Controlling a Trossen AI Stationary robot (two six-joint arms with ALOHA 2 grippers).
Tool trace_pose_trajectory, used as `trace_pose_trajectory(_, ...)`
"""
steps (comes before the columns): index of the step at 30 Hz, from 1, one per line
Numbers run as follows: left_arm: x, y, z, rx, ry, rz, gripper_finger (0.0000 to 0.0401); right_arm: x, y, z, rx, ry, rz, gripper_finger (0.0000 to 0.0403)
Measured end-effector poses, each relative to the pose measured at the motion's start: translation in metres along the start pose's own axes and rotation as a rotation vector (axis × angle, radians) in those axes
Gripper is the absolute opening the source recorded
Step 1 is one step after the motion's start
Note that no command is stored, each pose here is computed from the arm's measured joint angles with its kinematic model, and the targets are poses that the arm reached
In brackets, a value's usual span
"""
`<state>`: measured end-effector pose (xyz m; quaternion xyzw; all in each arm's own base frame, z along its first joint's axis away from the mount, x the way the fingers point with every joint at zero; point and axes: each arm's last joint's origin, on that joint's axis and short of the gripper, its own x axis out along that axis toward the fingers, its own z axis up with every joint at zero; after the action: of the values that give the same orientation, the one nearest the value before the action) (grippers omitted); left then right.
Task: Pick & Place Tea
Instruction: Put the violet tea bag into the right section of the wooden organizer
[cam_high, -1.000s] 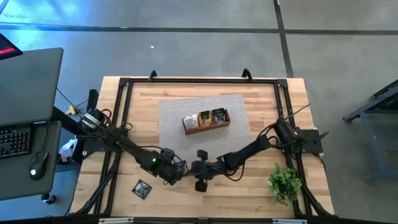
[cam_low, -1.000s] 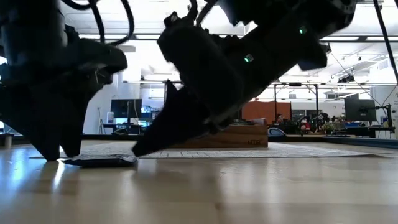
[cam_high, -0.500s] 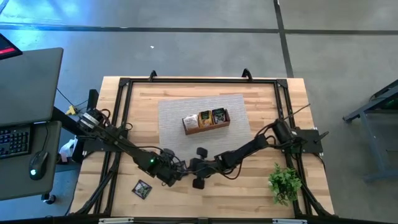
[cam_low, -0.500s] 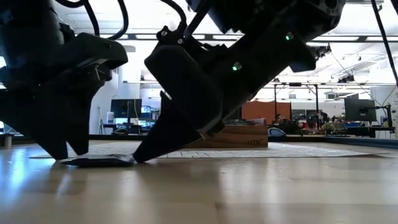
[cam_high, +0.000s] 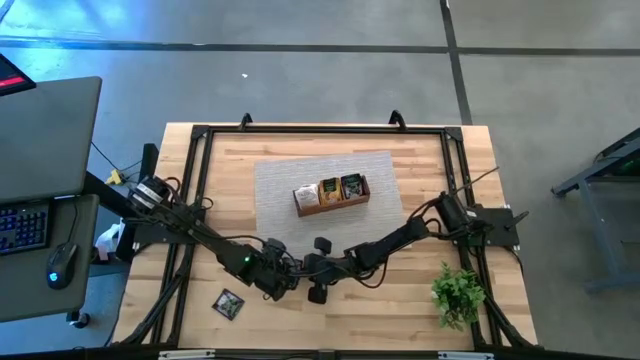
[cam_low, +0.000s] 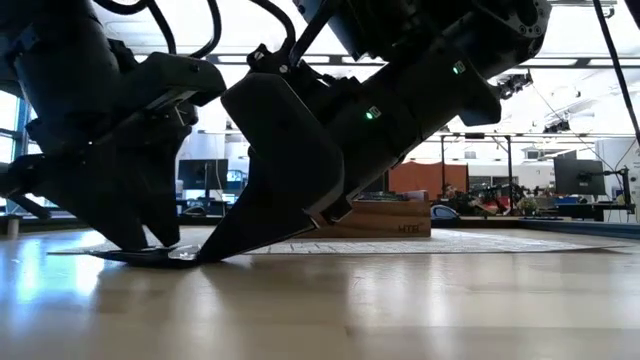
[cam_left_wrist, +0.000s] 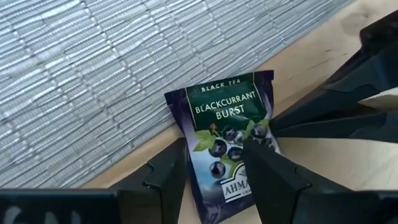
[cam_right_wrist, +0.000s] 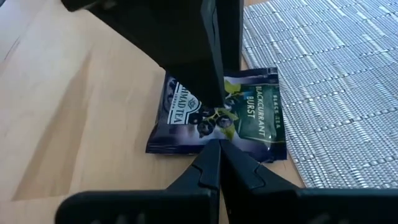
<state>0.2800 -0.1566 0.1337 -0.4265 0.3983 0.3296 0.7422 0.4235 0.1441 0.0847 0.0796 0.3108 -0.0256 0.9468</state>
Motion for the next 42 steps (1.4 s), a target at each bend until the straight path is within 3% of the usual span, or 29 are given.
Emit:
trace_pose_trajectory(5,0.006,0.001,-0.002,0.008,0.005,0.022,0.0131,0.000,-0.001,-0.002,0.007,0.029,-0.003,0.0000)
trace_pose_trajectory(14,0.008,0.007,-0.003,0.021,-0.001,0.072,0.0009,0.000,-0.001,-0.003,0.007,0.046,0.024,0.0000)
trace_pose_trajectory(24,0.002,0.002,0.000,0.075,-0.049,0.066,0.0002,-0.025,0.012,0.016,-0.086,0.021,0.066,0.0000)
trace_pose_trajectory(27,-0.002,-0.001,0.004,0.106,-0.096,0.054,0.0001,-0.048,0.019,0.034,-0.118,0.017,0.076,0.0000)
trace_pose_trajectory(30,-0.007,-0.012,0.009,0.127,-0.189,0.020,0.0000,-0.073,0.018,0.040,-0.155,0.108,0.041,0.0000)
trace_pose_trajectory(38,-0.023,-0.040,0.042,0.178,-0.440,-0.019,0.0000,-0.190,-0.003,0.073,-0.243,0.221,-0.236,0.0003)
trace_pose_trajectory(42,-0.025,-0.055,0.081,0.217,-0.560,0.014,0.0000,-0.244,-0.030,0.070,-0.116,0.116,-0.376,0.0001)
